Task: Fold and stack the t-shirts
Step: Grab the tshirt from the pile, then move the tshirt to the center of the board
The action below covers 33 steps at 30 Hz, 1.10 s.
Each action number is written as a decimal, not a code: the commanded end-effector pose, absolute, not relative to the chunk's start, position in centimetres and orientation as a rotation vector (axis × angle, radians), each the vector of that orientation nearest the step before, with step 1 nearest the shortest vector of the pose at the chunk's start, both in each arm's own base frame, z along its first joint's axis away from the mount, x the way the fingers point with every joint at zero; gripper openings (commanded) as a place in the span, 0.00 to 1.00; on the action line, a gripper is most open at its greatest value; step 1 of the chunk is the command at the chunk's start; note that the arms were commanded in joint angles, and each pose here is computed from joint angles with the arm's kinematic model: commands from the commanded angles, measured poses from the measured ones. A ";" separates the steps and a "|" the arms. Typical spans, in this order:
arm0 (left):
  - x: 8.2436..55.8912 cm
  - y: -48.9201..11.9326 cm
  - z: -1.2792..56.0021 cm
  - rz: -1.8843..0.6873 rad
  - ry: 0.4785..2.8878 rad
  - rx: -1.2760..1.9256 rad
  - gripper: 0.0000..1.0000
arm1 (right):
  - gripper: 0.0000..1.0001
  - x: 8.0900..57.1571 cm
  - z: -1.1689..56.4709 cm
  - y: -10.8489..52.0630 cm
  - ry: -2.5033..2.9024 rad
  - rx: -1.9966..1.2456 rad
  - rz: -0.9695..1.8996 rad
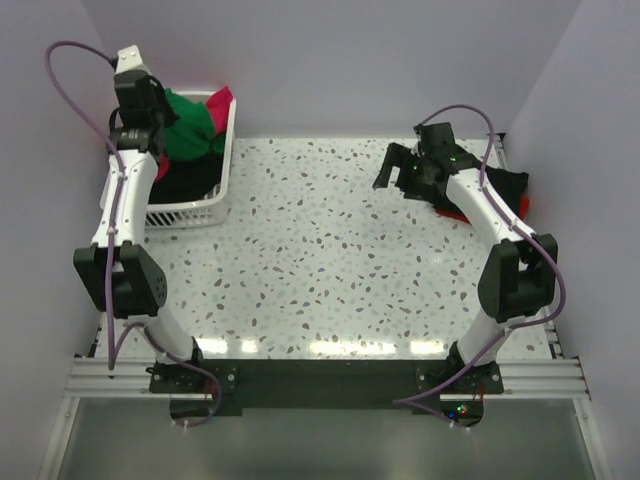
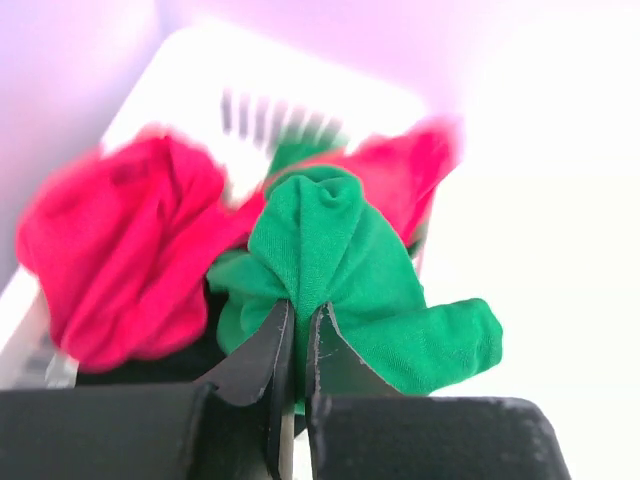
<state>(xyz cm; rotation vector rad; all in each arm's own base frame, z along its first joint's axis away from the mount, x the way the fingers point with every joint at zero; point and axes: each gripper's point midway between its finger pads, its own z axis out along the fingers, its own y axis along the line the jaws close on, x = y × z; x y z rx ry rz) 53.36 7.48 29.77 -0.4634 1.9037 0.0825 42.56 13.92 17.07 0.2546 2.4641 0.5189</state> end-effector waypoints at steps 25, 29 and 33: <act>37.0 -9.8 64.7 -0.613 1.011 0.115 0.00 | 0.96 37.1 19.8 13.5 2.411 0.141 0.564; 36.2 -11.7 65.8 -0.716 0.974 0.158 0.00 | 0.96 36.3 20.1 13.3 2.407 0.123 0.560; 35.7 -14.3 65.1 -0.830 0.989 0.212 0.00 | 0.96 35.5 20.1 13.1 2.408 0.122 0.554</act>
